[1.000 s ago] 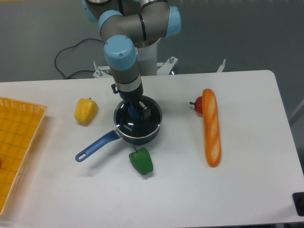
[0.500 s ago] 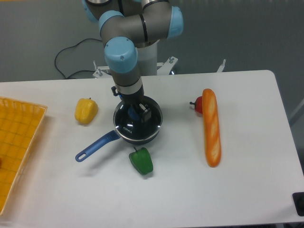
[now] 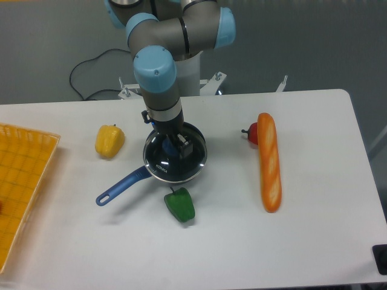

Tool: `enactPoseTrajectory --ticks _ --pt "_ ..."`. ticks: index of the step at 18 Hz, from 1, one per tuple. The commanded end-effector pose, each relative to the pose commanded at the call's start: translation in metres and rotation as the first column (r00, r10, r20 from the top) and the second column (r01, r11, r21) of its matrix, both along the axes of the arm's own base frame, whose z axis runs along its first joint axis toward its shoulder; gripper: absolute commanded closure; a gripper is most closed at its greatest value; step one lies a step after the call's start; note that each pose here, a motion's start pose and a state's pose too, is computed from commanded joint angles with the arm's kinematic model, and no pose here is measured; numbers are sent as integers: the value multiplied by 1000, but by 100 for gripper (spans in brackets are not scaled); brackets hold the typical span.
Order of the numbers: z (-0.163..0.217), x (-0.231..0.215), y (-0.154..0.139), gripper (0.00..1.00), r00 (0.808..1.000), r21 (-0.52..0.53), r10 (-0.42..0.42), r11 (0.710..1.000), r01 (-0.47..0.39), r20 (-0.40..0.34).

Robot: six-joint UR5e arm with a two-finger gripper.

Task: Open the lid
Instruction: 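Lift the glass lid by its knob off the saucepan rim, then raise the held lid higher above the saucepan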

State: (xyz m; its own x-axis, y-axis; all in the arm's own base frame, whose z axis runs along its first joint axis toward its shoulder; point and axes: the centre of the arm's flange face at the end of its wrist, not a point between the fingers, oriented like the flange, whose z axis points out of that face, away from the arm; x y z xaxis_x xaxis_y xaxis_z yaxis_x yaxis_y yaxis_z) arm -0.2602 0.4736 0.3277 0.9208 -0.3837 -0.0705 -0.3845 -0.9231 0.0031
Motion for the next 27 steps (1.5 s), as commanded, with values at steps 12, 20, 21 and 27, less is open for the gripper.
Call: enactPoseTrajectory --ticks 12,20,21,27 --pt "12 -10 4 37 999 21 -29 999 30 -14" --pt "11 -16 9 37 996 24 -87 996 87 -9" --pt "12 -16 11 38 996 25 -88 996 89 -11" --pt "10 -25 19 38 994 24 -109 994 110 -12"
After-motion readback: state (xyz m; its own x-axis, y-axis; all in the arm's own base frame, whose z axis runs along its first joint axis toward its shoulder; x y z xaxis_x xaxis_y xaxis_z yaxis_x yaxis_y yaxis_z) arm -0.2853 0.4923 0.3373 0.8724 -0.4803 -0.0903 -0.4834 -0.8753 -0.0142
